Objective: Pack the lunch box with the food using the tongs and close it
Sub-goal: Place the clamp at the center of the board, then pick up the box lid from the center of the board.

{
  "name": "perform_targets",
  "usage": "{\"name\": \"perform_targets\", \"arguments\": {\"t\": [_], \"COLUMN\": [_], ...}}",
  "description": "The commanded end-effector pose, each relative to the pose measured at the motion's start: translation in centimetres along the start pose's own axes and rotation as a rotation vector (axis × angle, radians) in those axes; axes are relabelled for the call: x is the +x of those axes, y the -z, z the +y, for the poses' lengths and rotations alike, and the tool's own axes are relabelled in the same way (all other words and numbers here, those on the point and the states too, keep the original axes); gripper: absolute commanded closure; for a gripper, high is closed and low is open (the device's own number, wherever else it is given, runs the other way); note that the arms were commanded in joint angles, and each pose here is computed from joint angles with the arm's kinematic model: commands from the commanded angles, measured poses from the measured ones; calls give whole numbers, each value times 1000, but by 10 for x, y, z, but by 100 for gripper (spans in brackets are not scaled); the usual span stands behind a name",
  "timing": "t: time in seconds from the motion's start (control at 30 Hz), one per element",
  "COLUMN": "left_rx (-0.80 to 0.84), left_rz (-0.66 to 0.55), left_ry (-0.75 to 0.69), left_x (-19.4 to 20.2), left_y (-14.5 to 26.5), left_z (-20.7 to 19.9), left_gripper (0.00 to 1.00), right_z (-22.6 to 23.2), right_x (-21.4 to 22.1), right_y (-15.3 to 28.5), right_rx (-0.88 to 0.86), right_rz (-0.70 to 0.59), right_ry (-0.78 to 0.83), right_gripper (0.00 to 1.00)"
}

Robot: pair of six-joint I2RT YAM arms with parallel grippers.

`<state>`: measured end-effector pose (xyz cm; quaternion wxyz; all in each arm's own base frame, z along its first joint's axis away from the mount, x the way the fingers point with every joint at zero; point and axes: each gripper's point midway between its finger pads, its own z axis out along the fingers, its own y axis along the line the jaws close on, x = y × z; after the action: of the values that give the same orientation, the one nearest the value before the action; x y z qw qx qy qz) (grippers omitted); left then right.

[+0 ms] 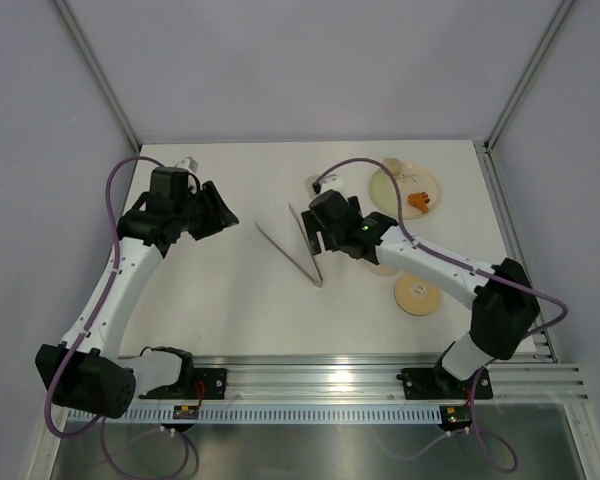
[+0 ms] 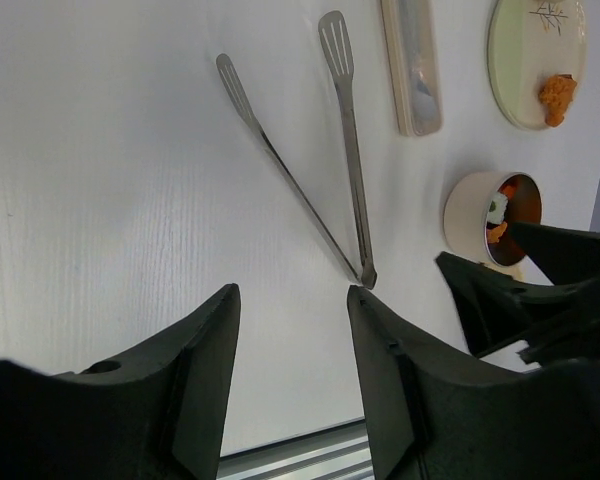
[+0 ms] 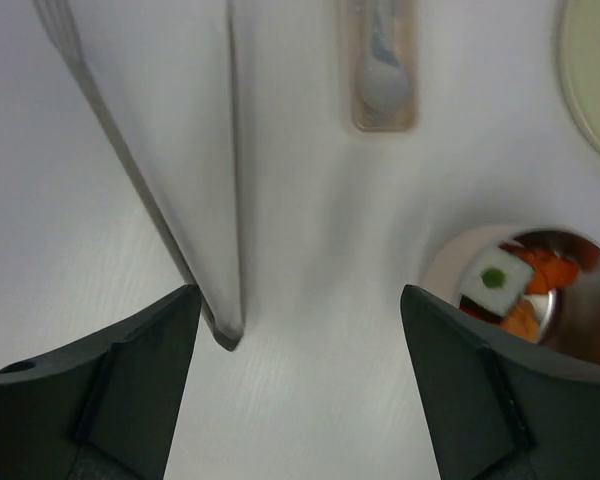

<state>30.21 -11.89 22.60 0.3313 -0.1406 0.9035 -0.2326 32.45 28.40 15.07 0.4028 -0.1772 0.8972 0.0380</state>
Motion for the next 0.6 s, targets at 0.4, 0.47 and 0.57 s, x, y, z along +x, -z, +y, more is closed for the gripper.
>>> {"name": "perform_targets", "arguments": {"t": [0.4,0.47,0.57], "left_rx": [2,0,7], "left_rz": [-22,-13,-9], "left_ry": [-79,-84,-92], "left_x": [-3,-2,-1], "left_y": [-13,-16,-17], "left_z": [-7,-9,-13], "left_gripper": [49,49,49], "right_z": [-141,-134,-128], "right_x": [140,154,169], "right_y": [89,86,78], "right_rx": [334,321,320], "right_rz": [308,364,425], "right_ry": [-654,-670,-678], "right_gripper": [34,35,42]}}
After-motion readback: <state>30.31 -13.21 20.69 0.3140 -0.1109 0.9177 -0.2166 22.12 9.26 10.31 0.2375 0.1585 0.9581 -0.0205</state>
